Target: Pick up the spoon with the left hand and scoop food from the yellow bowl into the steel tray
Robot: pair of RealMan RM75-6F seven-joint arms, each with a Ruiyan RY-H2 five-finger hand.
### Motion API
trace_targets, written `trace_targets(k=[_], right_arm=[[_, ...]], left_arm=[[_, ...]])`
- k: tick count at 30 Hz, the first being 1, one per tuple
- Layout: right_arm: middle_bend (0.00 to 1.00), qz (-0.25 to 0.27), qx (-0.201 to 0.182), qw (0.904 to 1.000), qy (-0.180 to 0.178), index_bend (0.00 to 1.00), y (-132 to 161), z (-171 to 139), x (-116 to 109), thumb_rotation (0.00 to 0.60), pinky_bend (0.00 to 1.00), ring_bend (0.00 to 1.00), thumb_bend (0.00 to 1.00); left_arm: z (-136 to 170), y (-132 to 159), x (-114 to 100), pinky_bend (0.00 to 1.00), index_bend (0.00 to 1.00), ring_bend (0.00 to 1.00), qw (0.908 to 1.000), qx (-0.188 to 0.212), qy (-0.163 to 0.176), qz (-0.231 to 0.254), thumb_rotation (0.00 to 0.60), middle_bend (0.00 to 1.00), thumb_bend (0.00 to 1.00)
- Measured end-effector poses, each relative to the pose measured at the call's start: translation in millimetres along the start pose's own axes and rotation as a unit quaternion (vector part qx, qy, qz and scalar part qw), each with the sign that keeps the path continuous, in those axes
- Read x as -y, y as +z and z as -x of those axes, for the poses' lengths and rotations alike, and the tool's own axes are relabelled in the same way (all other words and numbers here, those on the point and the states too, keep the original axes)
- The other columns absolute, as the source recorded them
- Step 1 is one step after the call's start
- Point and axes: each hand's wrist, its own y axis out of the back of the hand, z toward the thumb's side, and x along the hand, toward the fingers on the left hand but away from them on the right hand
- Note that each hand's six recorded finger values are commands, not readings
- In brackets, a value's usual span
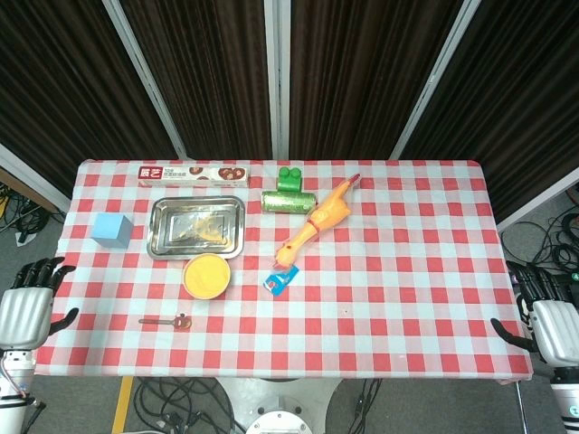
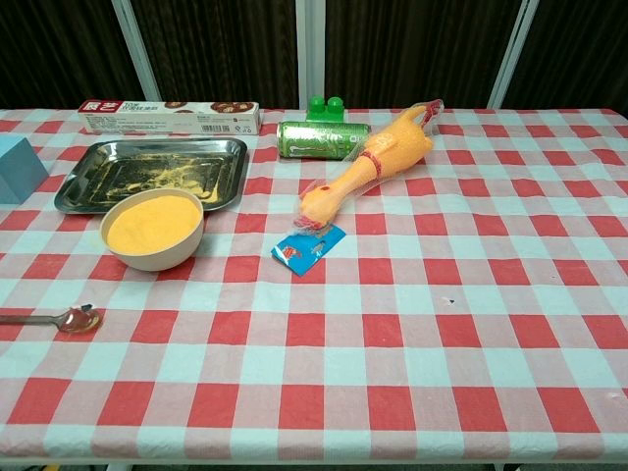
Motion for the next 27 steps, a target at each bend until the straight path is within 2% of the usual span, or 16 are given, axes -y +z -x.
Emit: trace_targets(k=[22, 25, 27], right_arm=[[0.1, -0.001, -0.007, 0.9998, -0.017, 0.0, 1, -6, -9, 0.6, 0.04, 0.0, 0.17], [0.1, -0.003, -0.008, 0.9998, -0.018, 0.0, 1, -5, -11, 0.6, 0.04, 0.0, 0.17], [0.1, -0.004, -0.01, 0.9998, -0.018, 0.0, 1, -4, -11, 0.6, 0.04, 0.0, 0.17]], left_arm=[[3, -2, 1, 0.18, 0.32, 0.18, 0.9998, 0.001, -0.009, 0.017, 0.6, 0.27, 0.2], [2, -1, 4, 0.22, 0.39, 0.25, 0.9996, 0.004, -0.02, 0.017, 0.6, 0.36, 0.19], [-1, 0, 8, 0.32, 0.43, 0.34, 0.9994, 0.008, -0.029, 0.017, 0.6, 0.44, 0.19]])
